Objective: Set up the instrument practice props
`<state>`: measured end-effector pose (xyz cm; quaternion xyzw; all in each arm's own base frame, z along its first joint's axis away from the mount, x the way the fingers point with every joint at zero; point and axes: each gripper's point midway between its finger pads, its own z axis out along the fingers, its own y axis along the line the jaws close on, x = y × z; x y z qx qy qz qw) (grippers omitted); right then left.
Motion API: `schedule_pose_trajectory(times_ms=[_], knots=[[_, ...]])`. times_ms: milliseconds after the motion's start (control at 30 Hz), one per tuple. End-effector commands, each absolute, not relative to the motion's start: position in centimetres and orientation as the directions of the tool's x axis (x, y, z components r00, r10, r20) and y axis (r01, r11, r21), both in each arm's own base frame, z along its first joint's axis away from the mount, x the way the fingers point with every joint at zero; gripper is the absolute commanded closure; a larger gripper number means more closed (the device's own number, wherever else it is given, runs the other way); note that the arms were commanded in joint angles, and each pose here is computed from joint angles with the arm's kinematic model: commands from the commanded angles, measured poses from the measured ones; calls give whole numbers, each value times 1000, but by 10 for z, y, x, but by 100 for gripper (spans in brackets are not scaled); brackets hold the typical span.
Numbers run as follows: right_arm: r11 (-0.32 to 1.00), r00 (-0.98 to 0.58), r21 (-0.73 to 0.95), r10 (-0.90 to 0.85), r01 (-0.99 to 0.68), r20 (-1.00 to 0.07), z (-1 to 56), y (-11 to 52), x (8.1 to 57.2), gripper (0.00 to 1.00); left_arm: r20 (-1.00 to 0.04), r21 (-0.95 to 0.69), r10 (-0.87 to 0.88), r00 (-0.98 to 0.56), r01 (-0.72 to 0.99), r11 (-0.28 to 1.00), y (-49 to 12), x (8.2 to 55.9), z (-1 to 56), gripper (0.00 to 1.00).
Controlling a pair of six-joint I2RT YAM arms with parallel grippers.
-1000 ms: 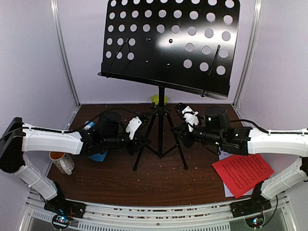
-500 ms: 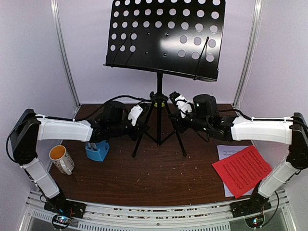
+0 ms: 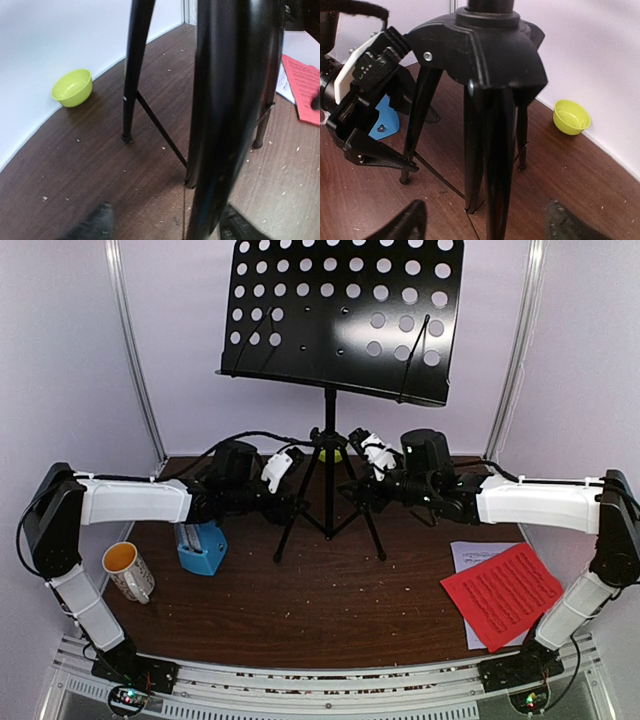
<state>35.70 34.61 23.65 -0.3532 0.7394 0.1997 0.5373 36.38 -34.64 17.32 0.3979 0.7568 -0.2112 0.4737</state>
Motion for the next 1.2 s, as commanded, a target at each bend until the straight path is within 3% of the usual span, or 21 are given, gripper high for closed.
schedule_pose_trajectory(times_ms=[0,500,700,867,1033,1167], knots=[[634,-160,-86,-320,-768,-934,238,344,346,8,-919,94,361,-156,805,586,-339,359,206,20],[619,-273,-77,-451,-782,-850,144,310,330,11,-866,50,441,-234,838,543,-334,341,141,25],[618,-293,-64,-458,-783,-839,130,313,343,19,-854,22,446,-267,839,544,-341,348,124,32],[615,-283,-68,-455,-786,-845,125,320,353,21,-861,13,431,-270,836,549,-344,352,122,45],[612,-283,-61,-450,-789,-847,123,325,362,32,-857,-3,429,-285,836,549,-347,355,118,58],[611,-275,-61,-441,-789,-854,125,327,366,49,-857,-5,429,-287,836,548,-348,357,118,68]])
